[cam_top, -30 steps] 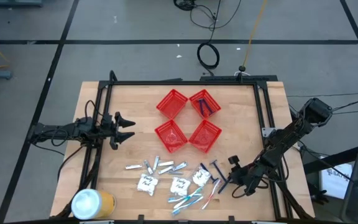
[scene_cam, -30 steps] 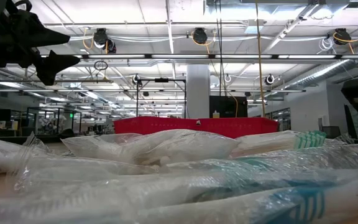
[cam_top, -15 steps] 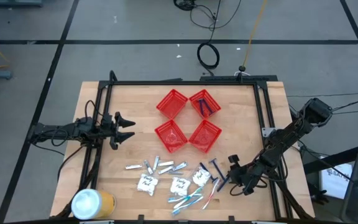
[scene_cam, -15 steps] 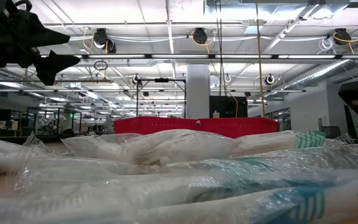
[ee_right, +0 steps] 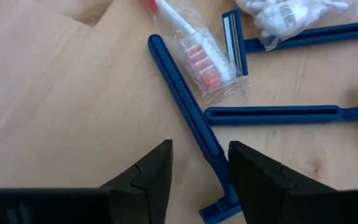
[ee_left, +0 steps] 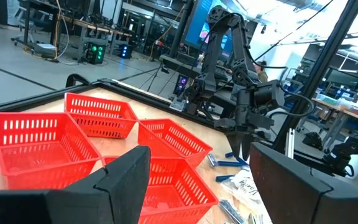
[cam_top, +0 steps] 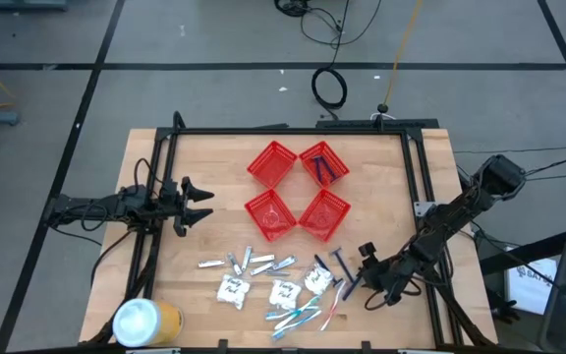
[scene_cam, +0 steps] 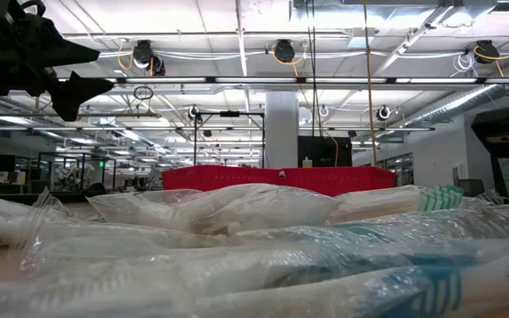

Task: Pick & Place Travel size toiletries
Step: Put the blue razor into the top right red bin

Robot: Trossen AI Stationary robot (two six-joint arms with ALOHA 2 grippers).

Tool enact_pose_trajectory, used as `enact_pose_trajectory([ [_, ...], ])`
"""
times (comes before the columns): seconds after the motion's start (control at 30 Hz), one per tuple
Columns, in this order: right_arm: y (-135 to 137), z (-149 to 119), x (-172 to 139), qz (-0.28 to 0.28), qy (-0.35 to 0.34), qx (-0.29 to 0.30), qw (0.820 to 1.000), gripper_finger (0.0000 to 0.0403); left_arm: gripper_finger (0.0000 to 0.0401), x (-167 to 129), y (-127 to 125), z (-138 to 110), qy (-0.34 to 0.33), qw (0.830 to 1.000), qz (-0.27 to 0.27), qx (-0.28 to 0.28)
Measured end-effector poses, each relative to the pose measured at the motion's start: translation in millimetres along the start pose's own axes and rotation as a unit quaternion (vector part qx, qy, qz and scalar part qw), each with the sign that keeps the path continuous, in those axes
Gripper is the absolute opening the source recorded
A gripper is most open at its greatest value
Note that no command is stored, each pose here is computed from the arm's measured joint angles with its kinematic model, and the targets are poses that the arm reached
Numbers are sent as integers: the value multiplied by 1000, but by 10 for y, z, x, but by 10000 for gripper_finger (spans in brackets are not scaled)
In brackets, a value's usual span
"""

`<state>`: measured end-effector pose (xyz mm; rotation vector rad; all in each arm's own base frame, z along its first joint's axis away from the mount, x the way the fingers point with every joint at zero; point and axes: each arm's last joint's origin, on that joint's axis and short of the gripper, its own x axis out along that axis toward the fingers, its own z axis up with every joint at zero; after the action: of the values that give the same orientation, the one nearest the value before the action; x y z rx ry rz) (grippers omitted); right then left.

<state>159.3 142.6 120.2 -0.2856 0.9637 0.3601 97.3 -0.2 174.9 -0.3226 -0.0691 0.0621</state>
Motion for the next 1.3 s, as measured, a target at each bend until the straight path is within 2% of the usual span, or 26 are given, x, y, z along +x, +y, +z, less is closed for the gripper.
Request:
enact_pose_trajectory([
  [0.47, -42, 119, -13, 2, -11, -18, 1000, 159, 271, 0, 0, 0, 0, 1000, 0, 0],
  [0.7, 14, 142, -27, 74, -7, 40, 996, 160, 271, 0, 0, 0, 0, 1000, 0, 0],
  [0.83, 57, 155, -36, 98, -12, 39, 994, 157, 271, 0, 0, 0, 0, 1000, 0, 0],
  [1.07, 51, 218, -54, 99, -14, 36, 994, 152, 271, 0, 0, 0, 0, 1000, 0, 0],
  [1.3, 23, 379, -129, 87, -5, 0, 996, 157, 271, 0, 0, 0, 0, 1000, 0, 0],
])
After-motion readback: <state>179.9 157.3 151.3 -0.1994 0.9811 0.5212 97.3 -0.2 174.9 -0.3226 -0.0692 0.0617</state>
